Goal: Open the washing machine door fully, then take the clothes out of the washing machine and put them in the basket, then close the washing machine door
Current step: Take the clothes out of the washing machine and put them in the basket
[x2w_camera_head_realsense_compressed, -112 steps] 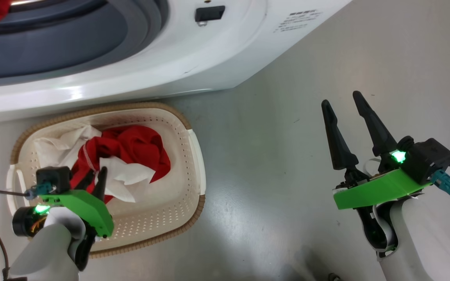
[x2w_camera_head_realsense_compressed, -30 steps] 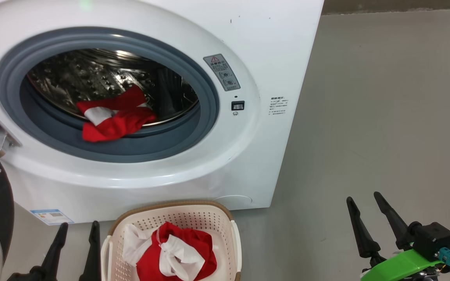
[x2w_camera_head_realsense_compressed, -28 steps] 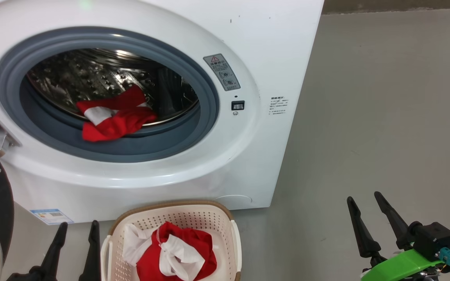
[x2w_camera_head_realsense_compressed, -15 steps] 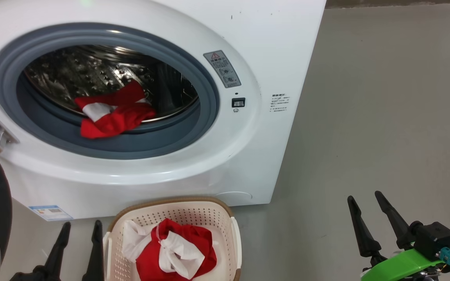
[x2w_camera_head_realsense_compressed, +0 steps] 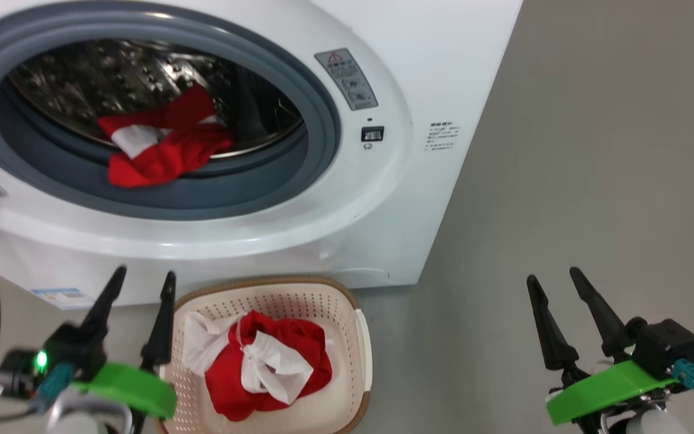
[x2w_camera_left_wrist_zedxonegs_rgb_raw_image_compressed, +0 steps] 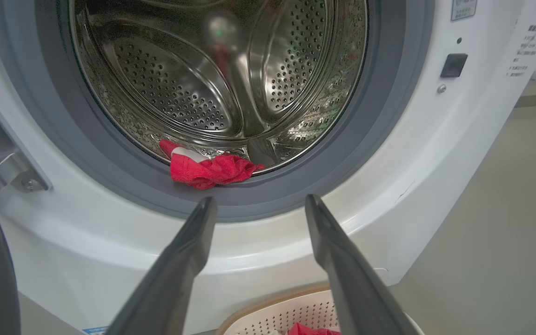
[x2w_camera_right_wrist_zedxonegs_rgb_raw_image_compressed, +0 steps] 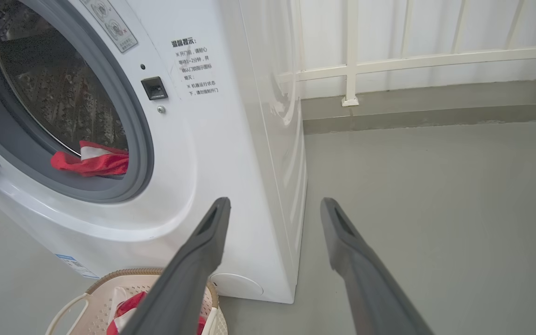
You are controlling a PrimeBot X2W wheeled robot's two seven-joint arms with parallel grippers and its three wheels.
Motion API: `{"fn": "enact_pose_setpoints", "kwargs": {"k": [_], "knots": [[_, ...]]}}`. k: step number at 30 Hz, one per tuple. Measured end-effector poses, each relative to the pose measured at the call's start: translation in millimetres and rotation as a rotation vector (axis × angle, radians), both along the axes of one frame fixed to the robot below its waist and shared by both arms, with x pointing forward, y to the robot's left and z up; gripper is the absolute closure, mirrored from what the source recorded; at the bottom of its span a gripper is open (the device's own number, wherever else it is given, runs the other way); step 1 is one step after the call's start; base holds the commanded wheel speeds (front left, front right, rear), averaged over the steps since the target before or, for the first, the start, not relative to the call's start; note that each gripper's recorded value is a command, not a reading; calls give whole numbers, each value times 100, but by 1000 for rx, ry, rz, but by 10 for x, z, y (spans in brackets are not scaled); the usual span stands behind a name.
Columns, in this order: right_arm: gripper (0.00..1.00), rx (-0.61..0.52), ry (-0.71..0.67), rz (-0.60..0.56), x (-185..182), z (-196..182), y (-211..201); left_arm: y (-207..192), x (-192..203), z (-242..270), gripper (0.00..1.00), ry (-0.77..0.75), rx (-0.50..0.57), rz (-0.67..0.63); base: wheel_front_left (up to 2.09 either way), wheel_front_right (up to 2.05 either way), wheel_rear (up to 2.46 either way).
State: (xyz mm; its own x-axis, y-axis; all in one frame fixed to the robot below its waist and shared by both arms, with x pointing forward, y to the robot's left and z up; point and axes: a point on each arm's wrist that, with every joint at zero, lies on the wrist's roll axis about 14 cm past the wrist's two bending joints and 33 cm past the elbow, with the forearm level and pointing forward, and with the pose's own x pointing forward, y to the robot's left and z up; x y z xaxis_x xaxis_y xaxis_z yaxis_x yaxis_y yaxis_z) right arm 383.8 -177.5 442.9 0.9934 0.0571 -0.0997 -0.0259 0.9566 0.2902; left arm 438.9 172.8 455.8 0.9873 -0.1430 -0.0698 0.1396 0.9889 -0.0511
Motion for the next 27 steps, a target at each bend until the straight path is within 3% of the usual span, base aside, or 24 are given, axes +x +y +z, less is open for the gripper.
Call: {"fn": "enact_pose_setpoints", "kwargs": {"k": [12, 27], "knots": [[0, 13, 29, 1, 180, -140, 64, -280, 674, -220, 0, 39, 347, -190, 0, 0, 0], [0, 9, 54, -36, 221, -237, -43, -276, 1335, -293, 0, 102, 638, -268, 0, 0, 0]]}}
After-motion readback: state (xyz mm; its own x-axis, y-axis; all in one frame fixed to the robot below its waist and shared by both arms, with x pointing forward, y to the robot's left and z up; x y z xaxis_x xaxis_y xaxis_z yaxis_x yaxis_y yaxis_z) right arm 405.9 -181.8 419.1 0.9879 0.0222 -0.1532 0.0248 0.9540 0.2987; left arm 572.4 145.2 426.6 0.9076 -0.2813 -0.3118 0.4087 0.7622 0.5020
